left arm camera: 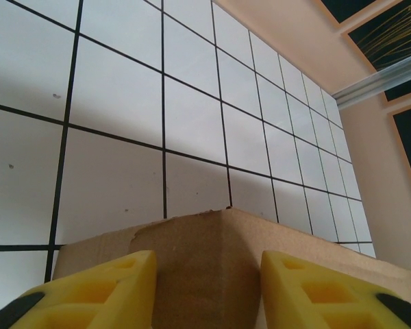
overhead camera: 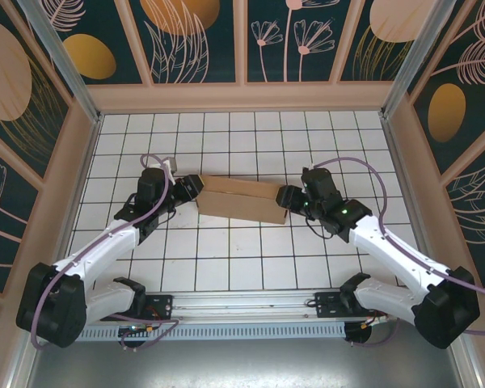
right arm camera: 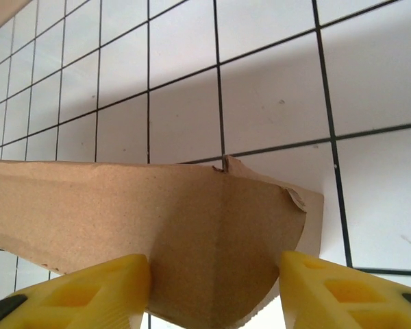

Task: Fold the paper box

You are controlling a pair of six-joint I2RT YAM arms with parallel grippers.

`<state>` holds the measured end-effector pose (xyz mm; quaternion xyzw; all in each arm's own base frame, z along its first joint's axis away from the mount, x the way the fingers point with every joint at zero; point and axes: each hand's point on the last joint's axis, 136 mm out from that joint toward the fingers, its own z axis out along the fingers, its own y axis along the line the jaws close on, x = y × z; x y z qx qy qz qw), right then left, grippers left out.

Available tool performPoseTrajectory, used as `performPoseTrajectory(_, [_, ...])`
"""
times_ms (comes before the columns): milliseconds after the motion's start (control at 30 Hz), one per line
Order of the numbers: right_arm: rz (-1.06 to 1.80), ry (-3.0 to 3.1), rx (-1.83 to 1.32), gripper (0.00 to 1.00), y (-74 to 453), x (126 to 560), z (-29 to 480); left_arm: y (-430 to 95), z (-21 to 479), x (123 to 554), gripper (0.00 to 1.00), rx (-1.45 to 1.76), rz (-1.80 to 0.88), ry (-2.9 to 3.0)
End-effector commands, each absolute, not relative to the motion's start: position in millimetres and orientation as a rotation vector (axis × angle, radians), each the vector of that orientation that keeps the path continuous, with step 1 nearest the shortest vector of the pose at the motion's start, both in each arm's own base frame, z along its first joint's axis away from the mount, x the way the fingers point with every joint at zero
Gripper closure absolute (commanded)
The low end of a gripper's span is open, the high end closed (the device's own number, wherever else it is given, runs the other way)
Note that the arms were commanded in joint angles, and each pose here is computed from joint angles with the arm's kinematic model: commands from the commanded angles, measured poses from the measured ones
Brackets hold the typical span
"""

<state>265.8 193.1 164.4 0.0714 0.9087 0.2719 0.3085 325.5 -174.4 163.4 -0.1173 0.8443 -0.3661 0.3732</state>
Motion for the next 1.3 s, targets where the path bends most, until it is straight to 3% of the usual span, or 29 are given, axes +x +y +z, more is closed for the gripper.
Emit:
performPoseTrajectory(0, [0.805, 2.410, 0.115, 0.50, 211, 264, 153, -195, 158, 312, 0.60, -0.219, -1.064, 2.205])
performPoseTrajectory(200, [0.877, 2.314, 0.045, 0.56, 220, 272, 161, -201, 179, 313, 0.63, -0.198, -1.162, 2.084])
performPoseTrajectory(667, [1.069, 2.163, -0.104, 0.57, 245, 293, 181, -209, 207, 325, 0.63, -0.175, -1.241, 1.949])
performPoseTrajectory(1267, [1.083, 2.090, -0.078, 0.57, 230, 350, 200, -222, 238, 370, 0.63, -0.149, -1.231, 1.832])
